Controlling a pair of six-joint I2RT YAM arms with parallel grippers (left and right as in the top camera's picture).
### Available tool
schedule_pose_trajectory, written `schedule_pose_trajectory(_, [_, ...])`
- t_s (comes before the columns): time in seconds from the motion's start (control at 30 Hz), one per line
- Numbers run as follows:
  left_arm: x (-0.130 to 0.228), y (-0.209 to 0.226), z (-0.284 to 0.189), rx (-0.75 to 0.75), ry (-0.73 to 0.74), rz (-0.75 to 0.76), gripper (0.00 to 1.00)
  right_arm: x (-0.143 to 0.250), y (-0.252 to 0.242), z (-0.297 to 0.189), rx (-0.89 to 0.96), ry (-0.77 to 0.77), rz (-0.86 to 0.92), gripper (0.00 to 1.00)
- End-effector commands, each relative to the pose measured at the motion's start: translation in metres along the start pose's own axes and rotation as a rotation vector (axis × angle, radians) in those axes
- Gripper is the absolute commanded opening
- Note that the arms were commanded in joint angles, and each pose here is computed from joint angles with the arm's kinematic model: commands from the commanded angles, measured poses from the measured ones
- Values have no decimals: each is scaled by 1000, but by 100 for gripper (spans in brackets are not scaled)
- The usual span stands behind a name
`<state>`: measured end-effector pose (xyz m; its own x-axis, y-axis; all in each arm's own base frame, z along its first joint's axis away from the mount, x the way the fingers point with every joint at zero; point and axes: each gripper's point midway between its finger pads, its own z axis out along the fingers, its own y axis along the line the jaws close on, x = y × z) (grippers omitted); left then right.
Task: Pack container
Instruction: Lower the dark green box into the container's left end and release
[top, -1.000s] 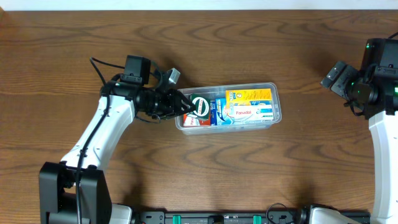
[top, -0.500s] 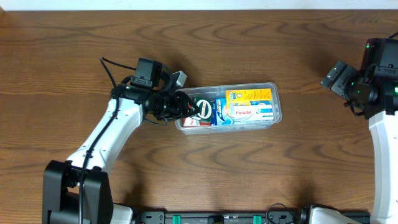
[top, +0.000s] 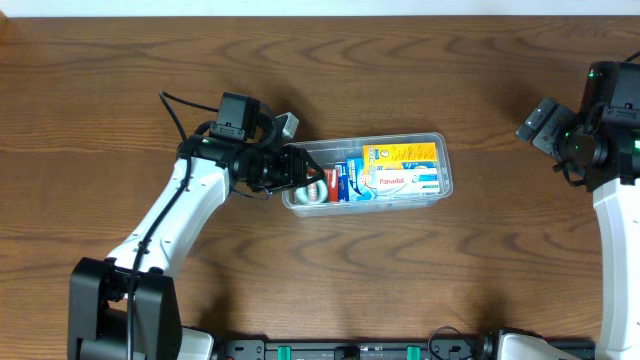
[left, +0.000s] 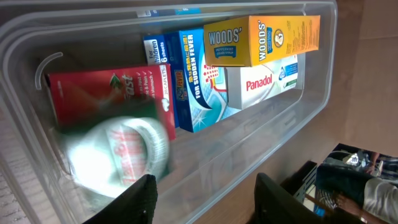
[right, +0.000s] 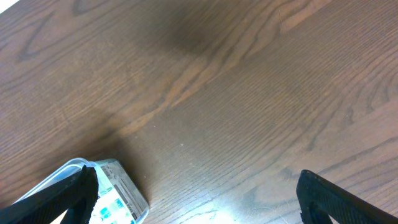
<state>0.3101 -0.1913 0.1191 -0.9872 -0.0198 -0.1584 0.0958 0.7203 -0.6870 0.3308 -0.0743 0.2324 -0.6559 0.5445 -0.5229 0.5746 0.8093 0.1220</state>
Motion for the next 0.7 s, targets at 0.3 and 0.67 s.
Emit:
schedule_pose_trajectory(0.3, [-7, -4, -3, 7, -32, 30, 51, -2, -2, -1, 7, -5, 17, 99])
schedule_pose_trajectory(0.67, [-23, -9, -11, -25, -84, 176, 50, -2, -2, -1, 7, -5, 17, 99])
